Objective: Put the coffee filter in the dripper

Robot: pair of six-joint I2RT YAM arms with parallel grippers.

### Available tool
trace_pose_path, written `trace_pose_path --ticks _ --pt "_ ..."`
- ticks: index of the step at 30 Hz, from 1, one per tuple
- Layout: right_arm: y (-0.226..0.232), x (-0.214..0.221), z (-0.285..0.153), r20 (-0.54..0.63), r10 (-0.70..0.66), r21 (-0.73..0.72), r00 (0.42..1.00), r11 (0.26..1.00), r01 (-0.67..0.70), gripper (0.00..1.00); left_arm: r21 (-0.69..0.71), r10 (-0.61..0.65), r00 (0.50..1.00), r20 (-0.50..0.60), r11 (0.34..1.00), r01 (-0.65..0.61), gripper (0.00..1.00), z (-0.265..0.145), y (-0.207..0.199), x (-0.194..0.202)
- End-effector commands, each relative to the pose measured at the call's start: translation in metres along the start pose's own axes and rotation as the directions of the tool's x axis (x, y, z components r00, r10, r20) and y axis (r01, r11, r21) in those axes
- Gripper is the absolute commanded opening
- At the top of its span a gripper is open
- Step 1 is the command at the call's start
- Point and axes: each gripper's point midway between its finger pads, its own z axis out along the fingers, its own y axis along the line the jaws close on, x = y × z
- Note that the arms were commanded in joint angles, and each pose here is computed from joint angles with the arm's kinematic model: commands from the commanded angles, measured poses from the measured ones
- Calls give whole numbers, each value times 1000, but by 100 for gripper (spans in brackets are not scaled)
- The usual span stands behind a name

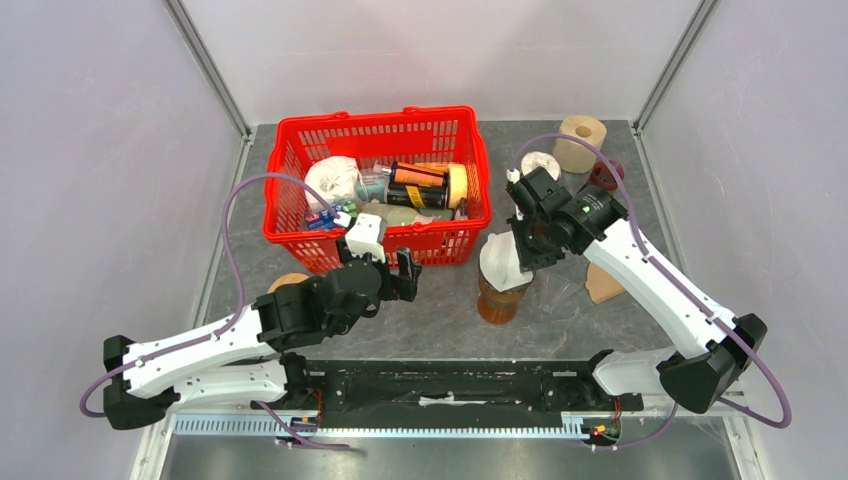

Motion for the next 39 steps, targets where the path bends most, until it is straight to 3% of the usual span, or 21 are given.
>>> trace_pose_path --ticks 1,7,11,17,23,27,31,39 --pt "-1 -8 -4 46 -6 -9 999 1000 6 13 -1 -53 998 42 999 53 92 1 -4 -11" --pt "0 -11 -13 79 1 -23 997 1000 1 24 2 -54 998 40 999 54 92 1 -4 -12" --pt "-3 -14 -22 109 4 -17 994 1000 -2 43 4 -57 998 40 998 57 92 0 -5 -12" --pt "-5 -16 -39 165 11 -28 986 1000 -7 54 2 -59 997 41 998 59 92 0 -4 -13" --pt "0 -31 -72 293 20 -98 956 995 9 55 -9 -63 997 40 998 63 92 -1 -1 -12" --pt "29 -38 -85 356 27 -261 934 963 72 54 -8 -66 997 39 998 67 94 -2 0 -11" --pt "52 -41 -81 344 18 -365 939 924 116 49 -10 -67 997 40 998 67 94 -4 2 -11" --pt "49 -35 -33 219 1 -301 976 951 66 41 -25 -85 995 52 996 86 94 -7 10 -11"
